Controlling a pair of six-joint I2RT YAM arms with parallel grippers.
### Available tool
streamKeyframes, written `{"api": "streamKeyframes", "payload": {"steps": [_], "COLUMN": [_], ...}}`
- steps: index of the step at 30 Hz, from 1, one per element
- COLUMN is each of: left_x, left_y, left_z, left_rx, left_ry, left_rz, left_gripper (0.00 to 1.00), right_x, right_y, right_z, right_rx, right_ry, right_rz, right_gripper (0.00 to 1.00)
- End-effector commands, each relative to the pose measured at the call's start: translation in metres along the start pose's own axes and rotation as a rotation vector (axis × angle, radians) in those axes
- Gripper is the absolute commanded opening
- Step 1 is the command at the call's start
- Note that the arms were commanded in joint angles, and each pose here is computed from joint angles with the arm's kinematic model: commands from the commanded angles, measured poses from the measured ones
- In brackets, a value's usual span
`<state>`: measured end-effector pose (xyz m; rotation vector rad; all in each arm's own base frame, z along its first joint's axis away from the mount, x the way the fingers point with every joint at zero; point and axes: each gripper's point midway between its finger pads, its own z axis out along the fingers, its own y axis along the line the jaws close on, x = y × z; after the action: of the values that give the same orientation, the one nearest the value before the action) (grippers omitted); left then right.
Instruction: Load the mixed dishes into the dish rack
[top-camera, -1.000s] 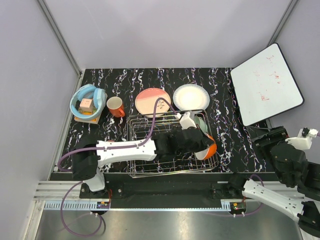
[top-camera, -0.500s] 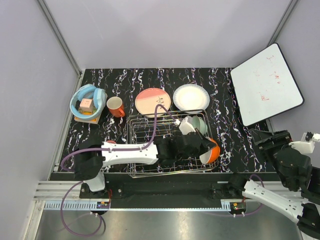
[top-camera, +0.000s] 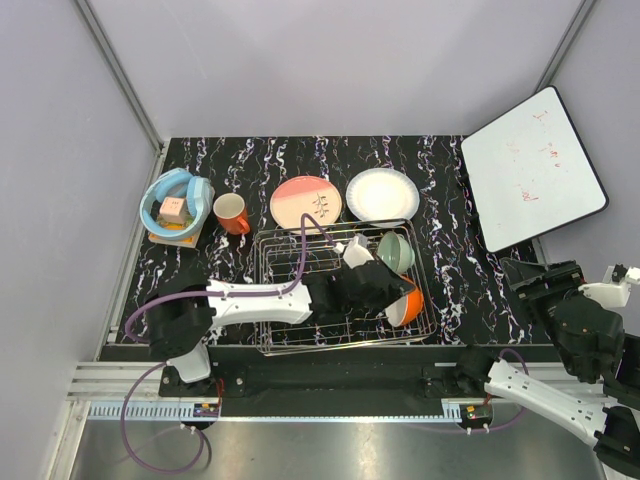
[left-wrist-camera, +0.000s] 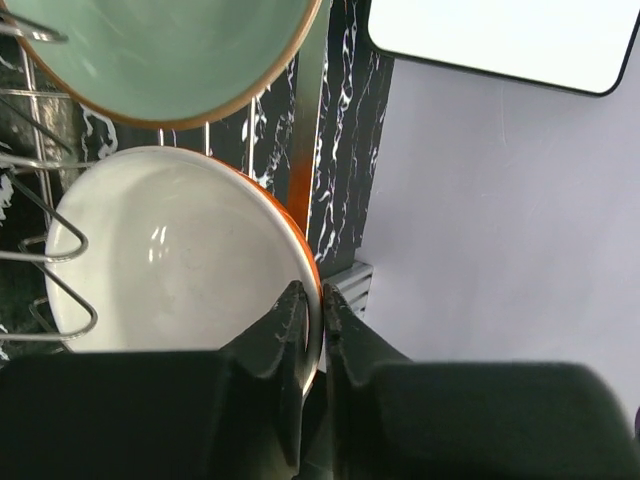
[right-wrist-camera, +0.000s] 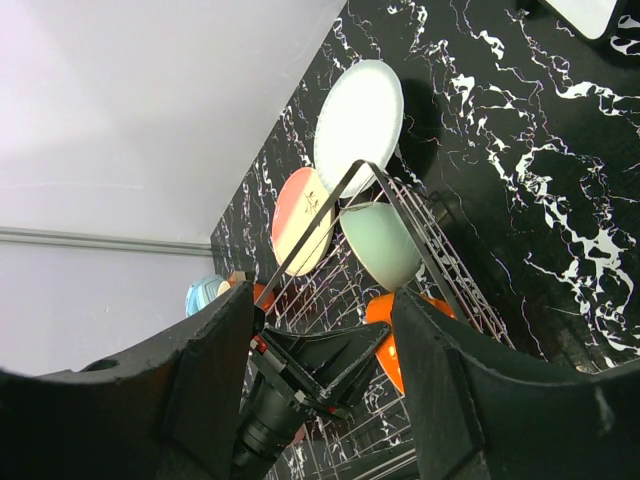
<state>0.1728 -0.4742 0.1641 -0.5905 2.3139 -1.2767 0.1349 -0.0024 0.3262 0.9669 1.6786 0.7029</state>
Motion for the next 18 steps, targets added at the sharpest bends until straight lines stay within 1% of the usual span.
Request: {"api": "streamKeyframes", "payload": {"steps": [1, 3, 4, 5, 7, 8, 9, 10, 17, 18], "left_x": [0.001, 0.004, 0.006, 0.006, 0.008, 0.009, 0.009, 0.008, 0.01, 0.009], "left_y": [-0.036, -0.035, -0.035, -0.035, -0.038, -0.039, -0.043, -0.046, -0.06, -0.069], "left_z": [-0.016, -0.017, -0.017, -0.017, -0.017, -0.018, -0.018, -0.019, -0.021, -0.023], "left_rx": [0.105, 0.104, 0.103, 0.103, 0.108, 0.11, 0.118, 0.123, 0.133, 0.151], "left_ry": [0.033, 0.042, 0.046, 0.049, 0.055, 0.058, 0.057, 0.055, 0.075, 0.078], "left_rz": [-0.044, -0.035, -0.027, -0.022, -0.009, -0.001, 0.004, 0.022, 0.11, 0.121], "left_gripper": [0.33, 0.4, 0.47, 0.5, 0.62, 0.78, 0.84, 0.99, 0.99, 0.99], "right_x": [-0.005, -0.006, -0.007, -0.007, -0.007, -0.006, -0.006, -0.005, 0.002, 0.004], "right_y": [-0.053, -0.053, -0.054, -0.054, -0.055, -0.055, -0.055, -0.055, -0.059, -0.059], "right_z": [-0.004, -0.005, -0.006, -0.006, -0.006, -0.006, -0.006, -0.005, 0.0, 0.001], "right_rx": [0.16, 0.153, 0.152, 0.15, 0.149, 0.148, 0.151, 0.152, 0.18, 0.184], "right_ry": [-0.008, -0.009, -0.011, -0.009, -0.008, -0.006, -0.006, -0.006, 0.0, 0.003], "right_rz": [-0.195, -0.19, -0.187, -0.184, -0.186, -0.183, -0.186, -0.187, -0.215, -0.219], "right_gripper": [0.65, 0.65, 0.65, 0.66, 0.66, 0.66, 0.66, 0.66, 0.68, 0.68]}}
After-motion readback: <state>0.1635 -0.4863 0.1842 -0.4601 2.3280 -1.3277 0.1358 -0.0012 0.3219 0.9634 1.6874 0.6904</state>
